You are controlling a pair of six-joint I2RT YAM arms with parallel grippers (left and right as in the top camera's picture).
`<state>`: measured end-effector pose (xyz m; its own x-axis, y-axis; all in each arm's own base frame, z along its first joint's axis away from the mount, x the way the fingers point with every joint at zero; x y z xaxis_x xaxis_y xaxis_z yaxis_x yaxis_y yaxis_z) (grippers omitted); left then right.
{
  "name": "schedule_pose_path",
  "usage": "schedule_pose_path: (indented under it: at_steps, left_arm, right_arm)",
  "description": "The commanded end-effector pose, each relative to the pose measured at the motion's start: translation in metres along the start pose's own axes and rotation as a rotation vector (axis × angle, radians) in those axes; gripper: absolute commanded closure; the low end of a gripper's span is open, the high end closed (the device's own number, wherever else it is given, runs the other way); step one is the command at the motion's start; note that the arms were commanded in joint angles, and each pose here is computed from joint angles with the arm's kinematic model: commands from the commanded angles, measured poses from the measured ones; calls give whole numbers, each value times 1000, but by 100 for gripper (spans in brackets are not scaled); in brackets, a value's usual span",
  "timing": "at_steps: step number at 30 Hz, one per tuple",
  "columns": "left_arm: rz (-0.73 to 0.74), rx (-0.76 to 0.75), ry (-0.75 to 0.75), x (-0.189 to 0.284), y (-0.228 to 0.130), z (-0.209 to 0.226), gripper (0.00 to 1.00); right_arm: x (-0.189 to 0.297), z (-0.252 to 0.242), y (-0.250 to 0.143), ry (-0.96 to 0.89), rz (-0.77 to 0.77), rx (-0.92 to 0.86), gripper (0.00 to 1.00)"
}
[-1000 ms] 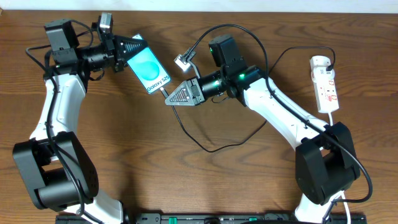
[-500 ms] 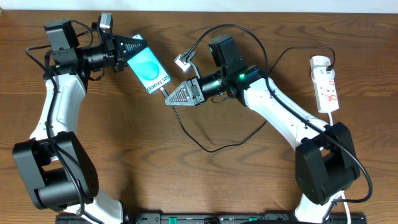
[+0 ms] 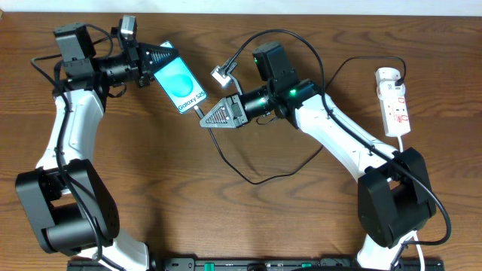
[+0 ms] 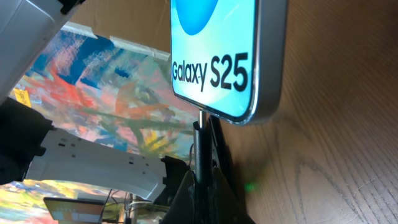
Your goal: Plug charger to phone and switch on socket
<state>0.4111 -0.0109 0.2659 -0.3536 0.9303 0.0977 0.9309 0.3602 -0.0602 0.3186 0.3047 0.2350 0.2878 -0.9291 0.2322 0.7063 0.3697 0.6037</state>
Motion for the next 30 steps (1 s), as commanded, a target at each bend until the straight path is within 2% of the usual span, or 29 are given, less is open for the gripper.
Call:
schedule_pose_path:
  at_steps: [1,30]
  left_arm:
    - [15,5,-9,-1,0,-1,93]
    - [16,6,-9,-1,0,-1,93]
  right_arm:
    - [-3,5,-1,25,9,8,99]
    - [-3,3,-2,6,9,2,99]
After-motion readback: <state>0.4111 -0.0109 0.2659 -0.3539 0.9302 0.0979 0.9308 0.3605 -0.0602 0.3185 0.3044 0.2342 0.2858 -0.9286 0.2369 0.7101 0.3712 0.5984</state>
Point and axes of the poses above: each gripper's point midway between its finger pads, its own x axis back along the fingers, its own z axis along the line the jaws close on, y = z × x, the point moved 7 cm from there along x, back along the fingers, and after that the axes turned 15 degrees about x, right-handed, at the moved point
